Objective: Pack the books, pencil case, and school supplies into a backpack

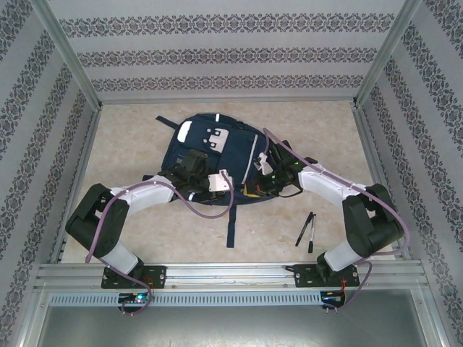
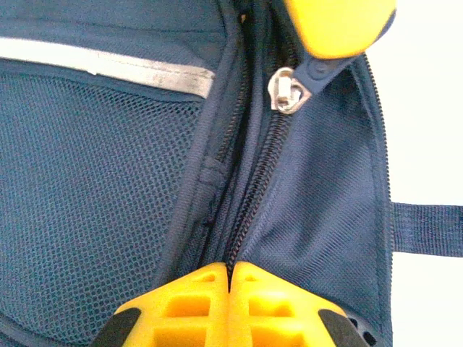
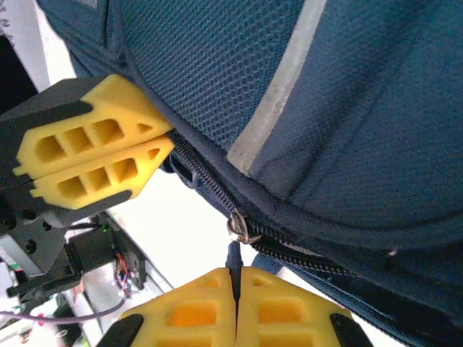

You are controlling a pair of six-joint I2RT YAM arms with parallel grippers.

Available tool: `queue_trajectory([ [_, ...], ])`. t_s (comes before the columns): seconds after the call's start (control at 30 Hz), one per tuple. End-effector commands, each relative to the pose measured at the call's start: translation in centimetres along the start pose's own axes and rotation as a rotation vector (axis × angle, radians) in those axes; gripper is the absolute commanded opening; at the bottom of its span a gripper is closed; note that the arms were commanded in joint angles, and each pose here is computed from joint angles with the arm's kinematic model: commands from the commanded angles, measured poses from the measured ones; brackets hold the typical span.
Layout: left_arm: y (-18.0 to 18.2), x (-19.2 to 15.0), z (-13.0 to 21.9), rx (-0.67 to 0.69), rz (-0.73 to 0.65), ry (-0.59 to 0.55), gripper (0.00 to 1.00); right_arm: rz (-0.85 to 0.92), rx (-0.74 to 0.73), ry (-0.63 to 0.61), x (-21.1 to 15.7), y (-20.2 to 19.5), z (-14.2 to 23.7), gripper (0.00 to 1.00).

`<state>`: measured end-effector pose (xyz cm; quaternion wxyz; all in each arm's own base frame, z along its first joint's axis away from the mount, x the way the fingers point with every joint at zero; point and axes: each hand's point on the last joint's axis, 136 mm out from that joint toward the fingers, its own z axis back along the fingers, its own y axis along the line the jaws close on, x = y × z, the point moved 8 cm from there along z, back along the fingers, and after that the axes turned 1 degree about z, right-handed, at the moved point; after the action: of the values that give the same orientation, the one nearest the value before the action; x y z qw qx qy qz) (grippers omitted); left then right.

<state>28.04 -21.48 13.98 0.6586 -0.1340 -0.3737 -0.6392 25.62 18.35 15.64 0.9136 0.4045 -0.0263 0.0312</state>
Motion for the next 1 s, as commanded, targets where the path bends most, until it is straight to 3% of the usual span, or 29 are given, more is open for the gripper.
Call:
queue_trajectory([
  [0.0, -0.1, -0.6, 0.8, 0.055, -0.077, 0.017, 0.0, -0.08, -0.169, -0.019, -0.9, -2.4, 1.4, 0.0],
  [0.1, -0.4, -1.9, 1.2, 0.058, -0.092, 0.06, 0.0, -0.124, -0.303, -0.018, -1.0, -4.5, 2.4, 0.0],
  [0.3, -0.5, -2.7, 2.5, 0.091, -0.086, 0.04, 0.0, -0.227, -0.27, -0.027, -0.9, -6.6, 3.8, 0.0],
  [0.5, -0.1, -2.8, 3.4, 0.109, -0.125, 0.006, 0.0, -0.158, -0.325, -0.029, -0.4, -7.2, 4.8, 0.0],
  [0.67, -0.1, -1.1, 4.2, 0.048, -0.067, -0.109, 0.0, 0.057, -0.126, 0.0, -1.3, -1.6, 4.0, 0.21],
  [0.73, 0.6, -0.1, 4.4, 0.029, 0.047, -0.145, 0.0, 0.103, -0.168, -0.031, -1.8, 0.7, 3.4, 0.41],
  [0.97, 1.4, 1.5, 4.8, -0.012, 0.244, -0.211, 0.0, -0.081, -0.352, -0.321, -2.7, 3.6, 2.0, 0.49],
])
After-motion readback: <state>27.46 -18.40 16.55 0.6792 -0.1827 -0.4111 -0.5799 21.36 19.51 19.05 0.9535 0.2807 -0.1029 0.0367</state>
